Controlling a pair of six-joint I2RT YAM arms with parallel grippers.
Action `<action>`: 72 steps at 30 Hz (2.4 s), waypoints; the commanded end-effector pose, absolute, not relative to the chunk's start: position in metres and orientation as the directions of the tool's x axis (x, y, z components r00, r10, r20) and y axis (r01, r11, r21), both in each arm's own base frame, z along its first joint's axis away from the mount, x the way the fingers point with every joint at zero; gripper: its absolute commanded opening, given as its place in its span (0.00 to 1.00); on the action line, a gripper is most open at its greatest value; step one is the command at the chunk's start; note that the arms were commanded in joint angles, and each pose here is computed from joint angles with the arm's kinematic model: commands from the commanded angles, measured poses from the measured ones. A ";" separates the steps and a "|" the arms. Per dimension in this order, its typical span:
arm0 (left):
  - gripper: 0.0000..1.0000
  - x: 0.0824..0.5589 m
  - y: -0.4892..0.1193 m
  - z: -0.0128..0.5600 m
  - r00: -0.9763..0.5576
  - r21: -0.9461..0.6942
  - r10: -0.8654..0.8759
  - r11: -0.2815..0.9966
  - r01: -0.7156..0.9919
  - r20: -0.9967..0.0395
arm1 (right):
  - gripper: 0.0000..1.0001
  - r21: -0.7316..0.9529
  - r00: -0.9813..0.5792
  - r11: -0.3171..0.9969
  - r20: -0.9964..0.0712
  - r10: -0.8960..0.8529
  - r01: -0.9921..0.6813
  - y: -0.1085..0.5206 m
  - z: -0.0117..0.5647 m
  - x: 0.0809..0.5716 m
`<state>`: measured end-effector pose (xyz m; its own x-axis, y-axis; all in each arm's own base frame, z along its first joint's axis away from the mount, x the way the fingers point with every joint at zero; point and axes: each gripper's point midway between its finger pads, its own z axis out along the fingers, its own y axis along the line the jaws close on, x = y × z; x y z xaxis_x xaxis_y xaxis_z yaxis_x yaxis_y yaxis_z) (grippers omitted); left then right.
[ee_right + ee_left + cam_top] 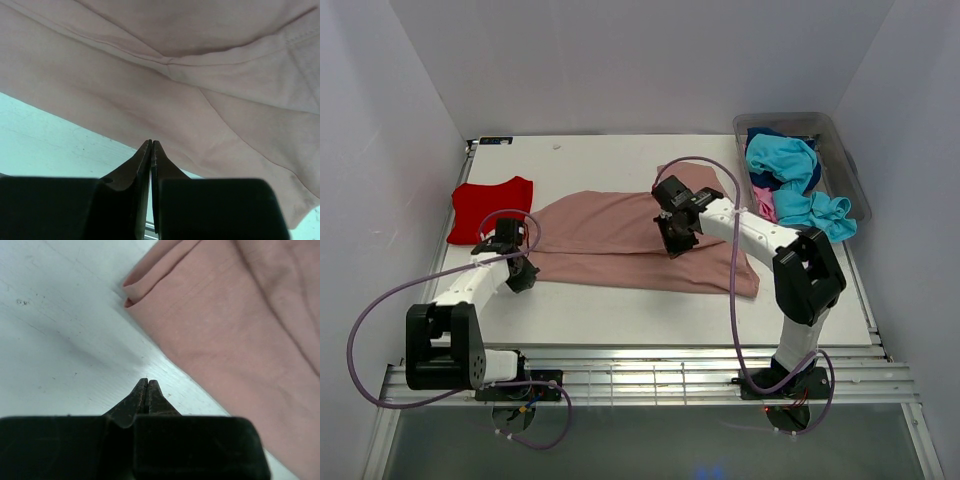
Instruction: Fold and stack the t-shirts
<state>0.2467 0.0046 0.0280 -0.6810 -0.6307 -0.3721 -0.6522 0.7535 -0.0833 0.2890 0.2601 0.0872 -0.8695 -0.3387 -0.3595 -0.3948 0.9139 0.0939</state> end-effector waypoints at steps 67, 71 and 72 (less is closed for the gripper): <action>0.00 0.306 0.000 0.052 -0.565 -0.243 -0.657 0.732 -0.636 -0.499 | 0.08 0.165 -0.866 0.859 -0.231 -0.444 -0.485 0.315 -0.010 0.250; 0.00 0.318 0.002 0.054 -0.565 -0.239 -0.639 0.746 -0.622 -0.522 | 0.08 0.160 -0.864 0.859 -0.235 -0.446 -0.487 0.316 -0.007 0.251; 0.00 0.320 0.004 0.054 -0.568 -0.231 -0.628 0.753 -0.616 -0.532 | 0.08 0.158 -0.864 0.859 -0.234 -0.446 -0.487 0.315 -0.007 0.251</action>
<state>0.2944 0.0019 0.0345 -0.5965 -0.6561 -0.4623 -0.6541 0.7312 -0.1937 0.2705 0.3256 0.0203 -0.8537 -0.4133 -0.3168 -0.4853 0.8520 0.1963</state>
